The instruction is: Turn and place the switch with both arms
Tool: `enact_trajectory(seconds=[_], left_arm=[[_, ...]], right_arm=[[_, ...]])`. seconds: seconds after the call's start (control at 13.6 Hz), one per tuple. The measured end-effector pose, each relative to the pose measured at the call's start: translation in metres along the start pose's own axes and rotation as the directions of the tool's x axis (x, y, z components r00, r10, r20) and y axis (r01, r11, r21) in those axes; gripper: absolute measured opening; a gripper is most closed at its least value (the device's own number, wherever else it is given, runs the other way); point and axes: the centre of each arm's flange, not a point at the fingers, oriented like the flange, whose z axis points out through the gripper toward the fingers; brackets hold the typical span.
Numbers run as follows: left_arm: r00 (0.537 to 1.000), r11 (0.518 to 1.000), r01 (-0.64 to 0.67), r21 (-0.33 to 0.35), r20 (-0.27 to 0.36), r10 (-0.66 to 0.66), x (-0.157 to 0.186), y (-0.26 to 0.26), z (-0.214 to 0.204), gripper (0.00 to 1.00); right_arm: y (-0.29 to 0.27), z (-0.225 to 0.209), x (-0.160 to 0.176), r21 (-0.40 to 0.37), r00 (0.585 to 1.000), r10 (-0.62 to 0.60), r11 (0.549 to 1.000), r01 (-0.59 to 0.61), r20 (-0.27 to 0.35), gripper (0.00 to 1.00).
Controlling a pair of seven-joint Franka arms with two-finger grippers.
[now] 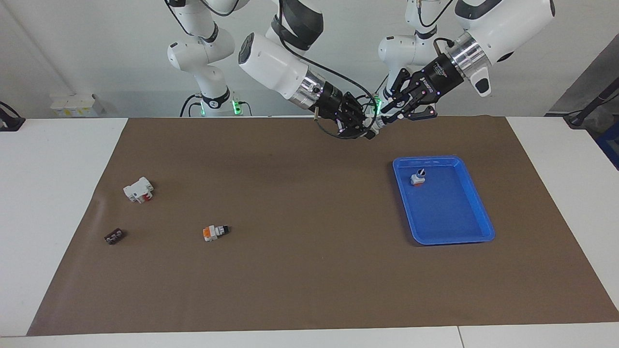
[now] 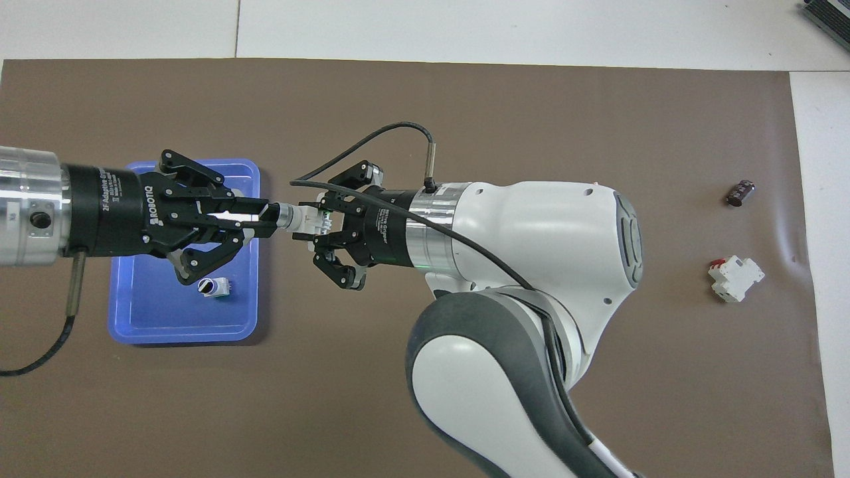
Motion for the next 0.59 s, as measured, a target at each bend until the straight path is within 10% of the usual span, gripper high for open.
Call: enact_trajectory(seconds=[0.59], left_arm=[[0.999, 0.999, -0.033, -0.005, 0.024, 0.033, -0.002, 0.004, 0.01, 0.24]], right_arm=[[-0.002, 0.0, 0.003, 0.003, 1.0, -0.003, 1.0, 0.003, -0.01, 0.33]])
